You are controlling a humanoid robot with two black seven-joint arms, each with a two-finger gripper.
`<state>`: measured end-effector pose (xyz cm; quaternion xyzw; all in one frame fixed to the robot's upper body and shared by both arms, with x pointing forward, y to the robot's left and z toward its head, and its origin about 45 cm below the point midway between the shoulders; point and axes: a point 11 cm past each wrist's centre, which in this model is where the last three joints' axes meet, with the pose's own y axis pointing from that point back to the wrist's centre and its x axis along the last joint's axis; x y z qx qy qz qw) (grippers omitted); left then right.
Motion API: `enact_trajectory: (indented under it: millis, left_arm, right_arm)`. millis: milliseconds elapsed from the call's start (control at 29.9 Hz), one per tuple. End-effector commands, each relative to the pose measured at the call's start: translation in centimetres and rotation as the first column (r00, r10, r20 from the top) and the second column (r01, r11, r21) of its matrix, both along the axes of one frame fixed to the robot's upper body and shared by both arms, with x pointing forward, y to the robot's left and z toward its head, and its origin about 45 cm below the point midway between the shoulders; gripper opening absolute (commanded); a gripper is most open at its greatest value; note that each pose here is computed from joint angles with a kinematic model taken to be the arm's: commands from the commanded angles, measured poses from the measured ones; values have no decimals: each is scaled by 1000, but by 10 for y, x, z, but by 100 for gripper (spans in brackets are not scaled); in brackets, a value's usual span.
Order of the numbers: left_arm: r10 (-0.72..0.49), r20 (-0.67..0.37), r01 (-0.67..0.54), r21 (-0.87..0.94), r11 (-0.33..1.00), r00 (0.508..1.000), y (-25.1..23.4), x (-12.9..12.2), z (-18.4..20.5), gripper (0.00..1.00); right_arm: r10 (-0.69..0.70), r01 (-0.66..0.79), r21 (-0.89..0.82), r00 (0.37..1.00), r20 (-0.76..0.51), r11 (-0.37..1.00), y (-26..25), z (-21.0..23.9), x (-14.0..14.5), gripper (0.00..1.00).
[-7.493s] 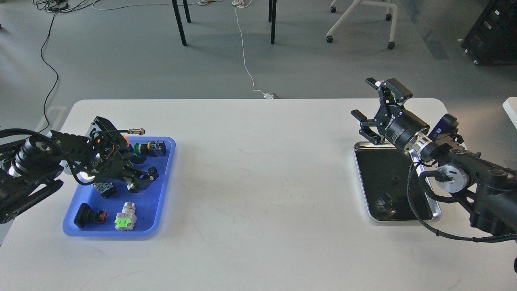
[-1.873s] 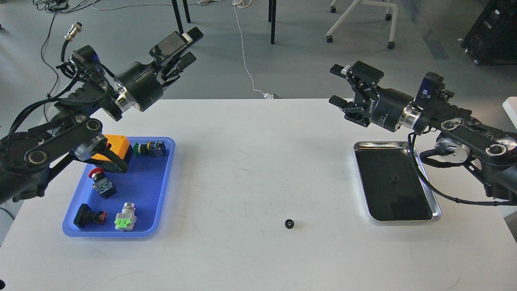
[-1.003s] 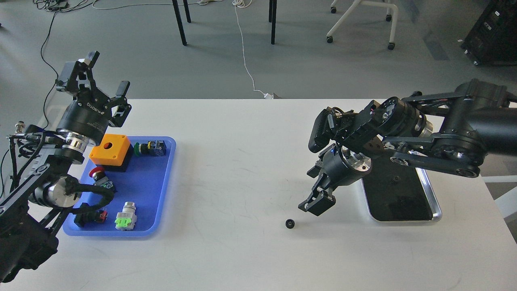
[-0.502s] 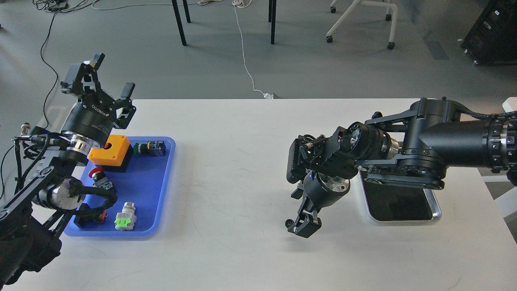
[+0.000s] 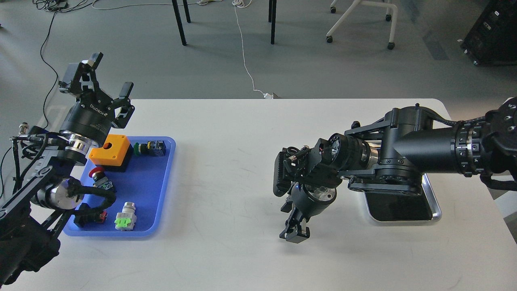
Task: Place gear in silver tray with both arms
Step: 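Grasp the black gear with the right gripper, then carry the gear into the silver tray and open the right gripper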
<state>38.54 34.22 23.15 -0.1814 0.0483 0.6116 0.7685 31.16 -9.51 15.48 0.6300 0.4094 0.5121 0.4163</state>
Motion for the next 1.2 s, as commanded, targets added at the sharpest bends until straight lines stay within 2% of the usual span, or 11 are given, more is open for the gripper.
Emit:
enact_trajectory:
  millis: [0,67,368,736,870,1037,1171]
  left_arm:
    - [8,7,-8,-3,1000,1000,3,1,3,98]
    - [11,9,-11,-4,1000,1000,4,1,3,98]
    - [10,11,-10,-6,1000,1000,3,1,4,98]
    - [11,12,-11,-8,1000,1000,3,1,4,98]
    - [15,15,-15,-8,1000,1000,5,1,5,98]
    - [16,15,-16,-10,1000,1000,5,1,5,98]
    - [13,15,-13,-10,1000,1000,4,1,5,98]
  right_arm:
    - [7,-7,-26,1000,-7,1000,-5,-7,-3,62]
    - [7,-7,-29,1000,-9,1000,-6,-8,-3,62]
    - [2,-2,-33,1000,-5,999,-8,-9,-2,49]
    - [-1,2,-36,1000,2,999,-8,-9,1,17]
    - [0,1,-34,1000,6,999,-7,-7,2,13]
    - [-14,15,-22,999,28,1000,-7,2,11,12]
    - [-88,86,22,992,95,996,-20,31,39,12]
